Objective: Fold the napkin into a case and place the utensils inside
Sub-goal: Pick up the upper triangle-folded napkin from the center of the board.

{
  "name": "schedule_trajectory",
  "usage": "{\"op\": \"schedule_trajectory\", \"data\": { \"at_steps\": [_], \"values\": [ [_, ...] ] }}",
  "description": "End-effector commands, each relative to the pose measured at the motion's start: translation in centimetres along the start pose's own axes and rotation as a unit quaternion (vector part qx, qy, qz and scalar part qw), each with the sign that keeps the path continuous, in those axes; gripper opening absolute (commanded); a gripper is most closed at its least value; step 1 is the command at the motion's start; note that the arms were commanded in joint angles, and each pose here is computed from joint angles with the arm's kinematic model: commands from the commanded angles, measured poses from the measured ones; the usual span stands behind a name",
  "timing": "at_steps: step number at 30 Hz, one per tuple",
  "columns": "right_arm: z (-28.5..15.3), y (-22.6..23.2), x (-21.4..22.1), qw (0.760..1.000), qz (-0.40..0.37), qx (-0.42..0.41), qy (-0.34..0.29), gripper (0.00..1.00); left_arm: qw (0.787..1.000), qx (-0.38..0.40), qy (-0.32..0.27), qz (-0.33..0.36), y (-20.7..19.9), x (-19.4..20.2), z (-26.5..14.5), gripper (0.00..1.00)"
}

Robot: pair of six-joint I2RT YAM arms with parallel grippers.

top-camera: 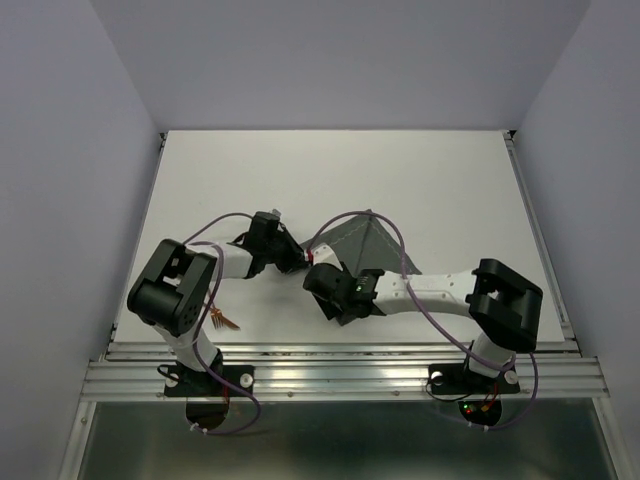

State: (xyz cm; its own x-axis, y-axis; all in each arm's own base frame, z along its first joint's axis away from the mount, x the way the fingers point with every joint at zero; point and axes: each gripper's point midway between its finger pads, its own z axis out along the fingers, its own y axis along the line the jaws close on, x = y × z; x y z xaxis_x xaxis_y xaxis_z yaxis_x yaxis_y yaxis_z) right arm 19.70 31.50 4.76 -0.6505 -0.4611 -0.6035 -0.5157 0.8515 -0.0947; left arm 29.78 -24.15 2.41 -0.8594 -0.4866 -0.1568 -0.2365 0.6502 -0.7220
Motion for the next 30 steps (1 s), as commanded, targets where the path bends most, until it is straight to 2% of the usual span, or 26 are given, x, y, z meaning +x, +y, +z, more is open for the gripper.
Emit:
{"op": "schedule_trajectory", "data": {
  "at_steps": [1,8,18,30],
  "values": [
    [-0.5,-0.2,-1.8,0.999,-0.012,0.04,-0.031,0.59,1.0,0.005,-0.006,-0.006,-1.9,-0.3,-1.8,0.0],
    [-0.6,0.9,-2.3,0.998,-0.025,0.04,-0.047,0.65,0.999,0.015,-0.01,-0.036,-3.5,-0.2,-3.6,0.0],
    [-0.4,3.0,-2.3,0.993,-0.065,0.072,-0.069,0.65,0.999,0.016,-0.013,-0.046,-4.0,-0.3,-4.2,0.0],
    [0.8,1.9,-1.0,0.979,-0.069,0.175,-0.084,0.49,0.999,0.014,-0.015,-0.051,-3.6,-0.1,-4.1,0.0]
  ]
}}
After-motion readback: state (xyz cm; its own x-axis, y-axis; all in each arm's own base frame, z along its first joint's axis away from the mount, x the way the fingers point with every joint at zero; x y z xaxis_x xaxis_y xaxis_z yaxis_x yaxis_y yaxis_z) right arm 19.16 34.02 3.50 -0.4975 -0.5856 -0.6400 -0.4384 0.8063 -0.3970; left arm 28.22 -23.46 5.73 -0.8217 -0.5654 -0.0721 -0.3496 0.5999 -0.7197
